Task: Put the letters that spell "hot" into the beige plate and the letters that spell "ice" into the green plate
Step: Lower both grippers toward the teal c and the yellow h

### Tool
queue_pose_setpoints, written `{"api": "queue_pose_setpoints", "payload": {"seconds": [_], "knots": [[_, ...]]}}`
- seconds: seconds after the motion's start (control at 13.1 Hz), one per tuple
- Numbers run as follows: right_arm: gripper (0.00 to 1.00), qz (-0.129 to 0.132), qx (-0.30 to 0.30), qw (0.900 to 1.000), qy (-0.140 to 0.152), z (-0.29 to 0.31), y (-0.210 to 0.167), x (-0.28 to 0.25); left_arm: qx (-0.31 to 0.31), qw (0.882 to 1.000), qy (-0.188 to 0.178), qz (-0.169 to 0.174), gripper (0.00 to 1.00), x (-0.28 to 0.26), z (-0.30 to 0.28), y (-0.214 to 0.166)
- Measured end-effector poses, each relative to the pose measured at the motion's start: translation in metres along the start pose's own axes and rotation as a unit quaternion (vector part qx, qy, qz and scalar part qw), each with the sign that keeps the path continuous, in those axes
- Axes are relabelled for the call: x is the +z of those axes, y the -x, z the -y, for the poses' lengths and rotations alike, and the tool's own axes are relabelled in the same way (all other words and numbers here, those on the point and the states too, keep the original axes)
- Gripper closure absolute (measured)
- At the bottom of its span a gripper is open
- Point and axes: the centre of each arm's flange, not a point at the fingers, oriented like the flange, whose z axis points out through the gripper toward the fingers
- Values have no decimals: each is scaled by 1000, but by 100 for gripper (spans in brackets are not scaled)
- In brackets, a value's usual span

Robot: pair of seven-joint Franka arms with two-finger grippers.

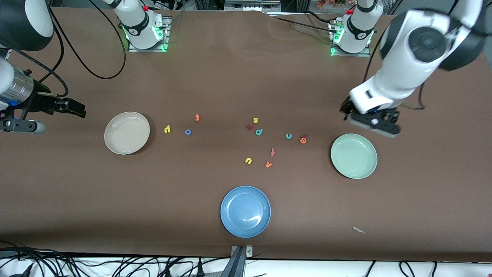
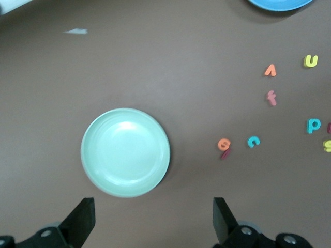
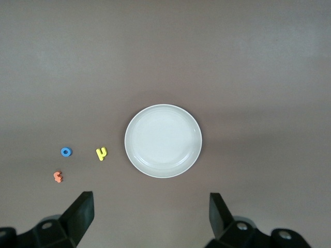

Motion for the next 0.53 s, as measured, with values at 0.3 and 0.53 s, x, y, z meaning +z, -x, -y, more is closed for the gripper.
{"api": "queue_pose_setpoints", "payload": {"seconds": [0.3,0.53], "knots": [[0,0,0,1000,0,0,0,0,20,1000,11,-7,0,70,-23,-27],[0,0,0,1000,0,0,0,0,21,1000,21,3,0,108,-62,-34]]}}
